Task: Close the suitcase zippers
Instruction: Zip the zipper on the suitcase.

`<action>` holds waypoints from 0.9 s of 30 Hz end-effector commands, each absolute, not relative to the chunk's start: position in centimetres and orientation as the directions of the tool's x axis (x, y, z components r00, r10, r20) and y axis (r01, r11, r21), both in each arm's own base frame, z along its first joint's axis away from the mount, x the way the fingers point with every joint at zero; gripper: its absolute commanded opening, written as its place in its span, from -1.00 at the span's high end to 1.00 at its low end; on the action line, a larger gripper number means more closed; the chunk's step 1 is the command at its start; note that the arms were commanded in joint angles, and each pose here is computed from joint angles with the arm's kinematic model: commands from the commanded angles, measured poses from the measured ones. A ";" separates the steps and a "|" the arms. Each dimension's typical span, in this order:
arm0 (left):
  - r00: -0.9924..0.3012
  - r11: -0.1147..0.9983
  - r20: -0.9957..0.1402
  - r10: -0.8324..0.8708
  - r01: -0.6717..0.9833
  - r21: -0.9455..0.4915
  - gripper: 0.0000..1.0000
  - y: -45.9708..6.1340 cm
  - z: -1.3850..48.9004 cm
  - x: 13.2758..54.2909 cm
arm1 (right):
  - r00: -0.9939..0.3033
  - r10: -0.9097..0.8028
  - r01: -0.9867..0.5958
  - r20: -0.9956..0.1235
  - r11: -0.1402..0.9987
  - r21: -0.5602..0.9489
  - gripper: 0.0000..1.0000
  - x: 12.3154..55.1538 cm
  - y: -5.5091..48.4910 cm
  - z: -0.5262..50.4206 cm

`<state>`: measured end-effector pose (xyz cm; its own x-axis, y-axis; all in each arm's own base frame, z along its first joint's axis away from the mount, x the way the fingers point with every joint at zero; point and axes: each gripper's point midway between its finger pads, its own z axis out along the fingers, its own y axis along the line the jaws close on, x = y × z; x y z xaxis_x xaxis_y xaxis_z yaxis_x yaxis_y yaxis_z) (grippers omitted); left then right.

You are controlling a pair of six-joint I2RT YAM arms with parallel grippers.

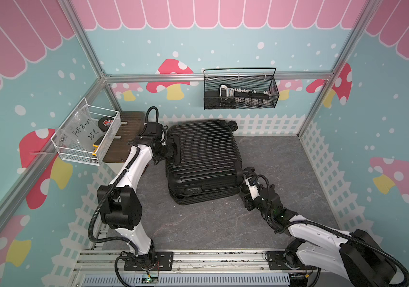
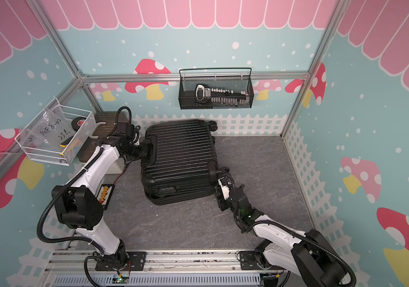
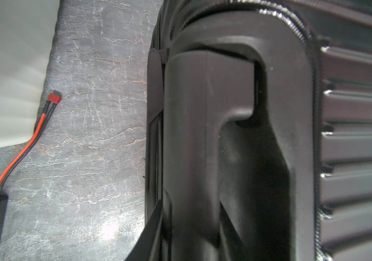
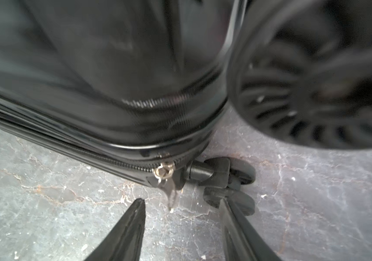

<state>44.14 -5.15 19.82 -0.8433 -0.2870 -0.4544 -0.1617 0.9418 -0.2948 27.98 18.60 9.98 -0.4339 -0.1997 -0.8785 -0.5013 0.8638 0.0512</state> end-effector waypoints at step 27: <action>-0.629 0.789 -0.523 -0.575 -0.257 -0.558 0.75 -6.2 26.8 44.6 | -0.183 -0.289 -0.665 -0.940 0.741 -0.098 1.00 28.4 21.6 11.7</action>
